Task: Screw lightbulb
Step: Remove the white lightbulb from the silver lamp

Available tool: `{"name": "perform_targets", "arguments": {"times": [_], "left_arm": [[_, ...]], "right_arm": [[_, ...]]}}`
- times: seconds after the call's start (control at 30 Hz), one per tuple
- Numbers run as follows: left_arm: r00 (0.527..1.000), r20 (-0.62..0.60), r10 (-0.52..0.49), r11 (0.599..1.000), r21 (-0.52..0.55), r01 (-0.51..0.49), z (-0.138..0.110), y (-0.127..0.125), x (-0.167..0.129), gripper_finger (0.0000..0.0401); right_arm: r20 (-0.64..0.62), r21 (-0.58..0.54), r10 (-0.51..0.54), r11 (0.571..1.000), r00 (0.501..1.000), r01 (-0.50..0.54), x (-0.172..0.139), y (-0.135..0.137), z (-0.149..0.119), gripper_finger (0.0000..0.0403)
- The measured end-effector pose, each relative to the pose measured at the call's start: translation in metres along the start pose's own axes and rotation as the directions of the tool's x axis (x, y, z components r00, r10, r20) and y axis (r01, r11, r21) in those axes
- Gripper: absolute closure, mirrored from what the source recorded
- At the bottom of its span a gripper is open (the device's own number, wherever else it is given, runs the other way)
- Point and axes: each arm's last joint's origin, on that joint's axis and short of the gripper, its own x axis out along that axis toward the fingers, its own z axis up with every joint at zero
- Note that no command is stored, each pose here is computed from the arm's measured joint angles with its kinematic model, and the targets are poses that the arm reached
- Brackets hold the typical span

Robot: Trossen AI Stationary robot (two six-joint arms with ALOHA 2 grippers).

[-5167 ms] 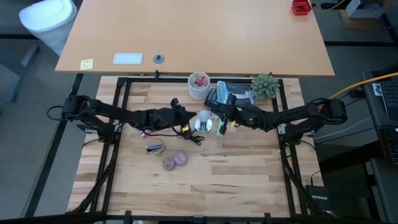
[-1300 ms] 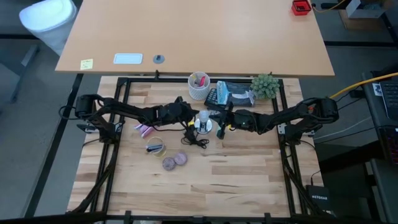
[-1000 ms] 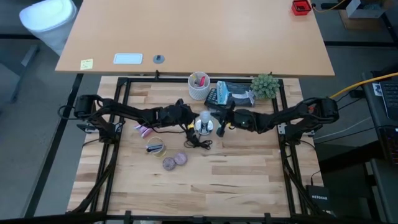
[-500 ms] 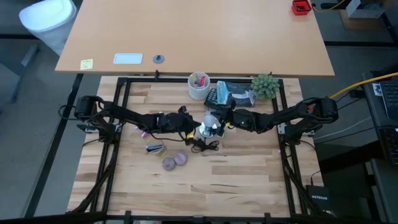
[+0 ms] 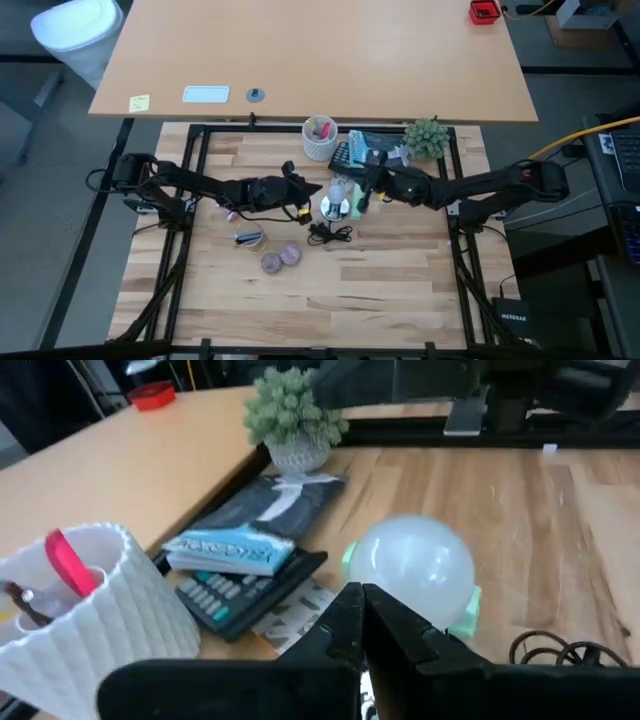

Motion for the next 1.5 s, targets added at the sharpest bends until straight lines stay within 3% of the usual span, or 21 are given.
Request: {"name": "perform_targets", "arguments": {"times": [0.1,0.23,0.33,0.47,0.8,1.5], "left_arm": [[1.000,0.025,0.017,1.000,-0.011,-0.016,0.003,0.005,0.002,0.0401],[0.998,0.025,0.055,0.997,-0.047,-0.053,0.002,0.017,0.008,0.0401],[0.998,0.017,0.057,0.994,-0.095,-0.055,-0.002,0.023,0.013,0.0401],[1.000,0.023,-0.018,0.992,-0.124,0.021,-0.011,0.022,0.025,0.0401],[0.999,0.015,-0.043,0.992,-0.120,0.044,-0.020,0.012,0.032,0.0401],[0.987,0.001,-0.161,0.986,-0.054,0.161,-0.020,-0.025,0.016,0.0401]], "right_arm": [[-0.018,0.048,0.118,0.992,0.993,-0.117,-0.009,0.000,0.004,0.0400],[-0.059,0.152,0.313,0.941,0.948,-0.301,-0.015,0.004,0.001,0.0400],[-0.102,0.202,0.368,0.918,0.924,-0.343,-0.014,0.007,-0.005,0.0400],[-0.170,0.217,0.369,0.918,0.914,-0.331,-0.008,0.011,-0.017,0.0400],[-0.263,0.195,0.292,0.949,0.919,-0.246,0.003,0.015,-0.036,0.0400],[-0.293,0.189,0.084,0.982,0.952,-0.028,0.005,0.009,-0.039,0.0400]]}}
